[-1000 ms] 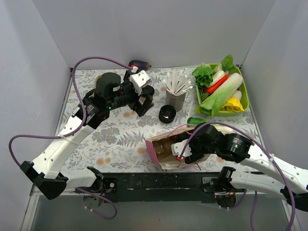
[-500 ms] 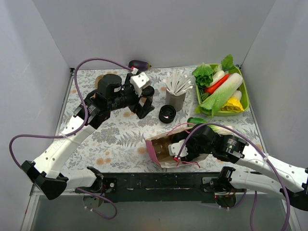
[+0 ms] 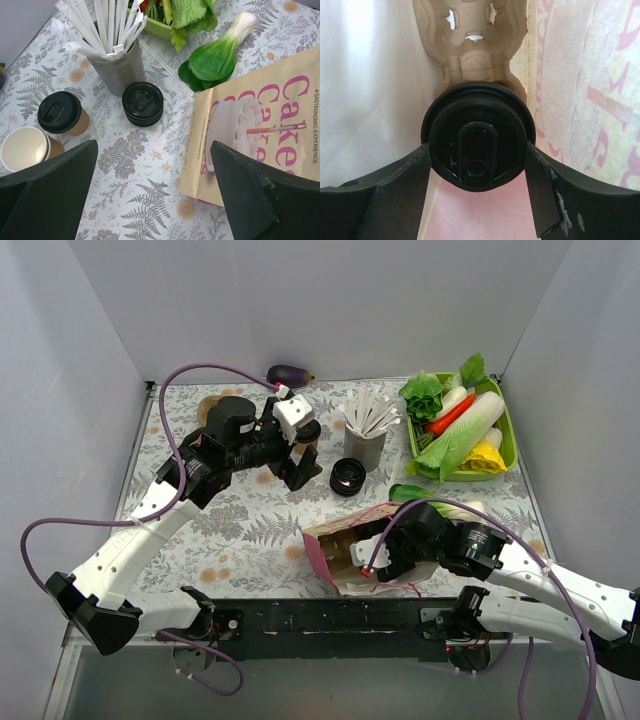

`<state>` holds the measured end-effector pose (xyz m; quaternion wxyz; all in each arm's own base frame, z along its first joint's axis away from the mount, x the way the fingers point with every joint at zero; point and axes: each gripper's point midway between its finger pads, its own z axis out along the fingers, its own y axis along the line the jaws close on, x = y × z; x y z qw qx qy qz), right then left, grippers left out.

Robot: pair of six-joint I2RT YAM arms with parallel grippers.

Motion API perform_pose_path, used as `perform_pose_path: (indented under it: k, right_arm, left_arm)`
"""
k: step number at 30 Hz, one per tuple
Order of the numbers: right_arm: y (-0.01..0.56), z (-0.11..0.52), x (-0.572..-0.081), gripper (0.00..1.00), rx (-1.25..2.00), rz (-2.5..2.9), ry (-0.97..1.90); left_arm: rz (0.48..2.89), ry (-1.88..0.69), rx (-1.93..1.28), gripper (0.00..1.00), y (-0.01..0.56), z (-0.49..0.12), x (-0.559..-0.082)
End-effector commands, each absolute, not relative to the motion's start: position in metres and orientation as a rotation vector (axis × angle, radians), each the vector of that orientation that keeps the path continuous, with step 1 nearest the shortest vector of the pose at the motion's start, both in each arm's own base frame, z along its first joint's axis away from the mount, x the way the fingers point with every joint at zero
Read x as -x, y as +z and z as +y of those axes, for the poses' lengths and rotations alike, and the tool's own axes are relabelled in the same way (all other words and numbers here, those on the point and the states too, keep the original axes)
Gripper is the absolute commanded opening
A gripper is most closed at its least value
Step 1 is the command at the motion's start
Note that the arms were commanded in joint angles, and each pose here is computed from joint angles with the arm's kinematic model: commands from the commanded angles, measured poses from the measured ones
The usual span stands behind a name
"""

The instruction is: Pack the takeout coffee

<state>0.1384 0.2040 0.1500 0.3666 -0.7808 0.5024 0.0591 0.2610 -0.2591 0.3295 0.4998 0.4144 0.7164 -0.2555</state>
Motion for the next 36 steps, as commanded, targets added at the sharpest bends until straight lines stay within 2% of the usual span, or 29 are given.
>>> perform_pose_path:
  k: [1, 36]
  right_arm:
    - [0.151, 0.209, -0.139, 0.01, 1.978, 1.289, 0.191]
    - [0.148, 0.209, -0.188, 0.01, 2.027, 1.293, 0.321]
  left_arm:
    - [1.730, -0.638, -1.004, 0.98, 0.328, -0.260, -0.259]
    - [1.834, -0.709, -0.992, 0.98, 0.306, -0.256, -0.279]
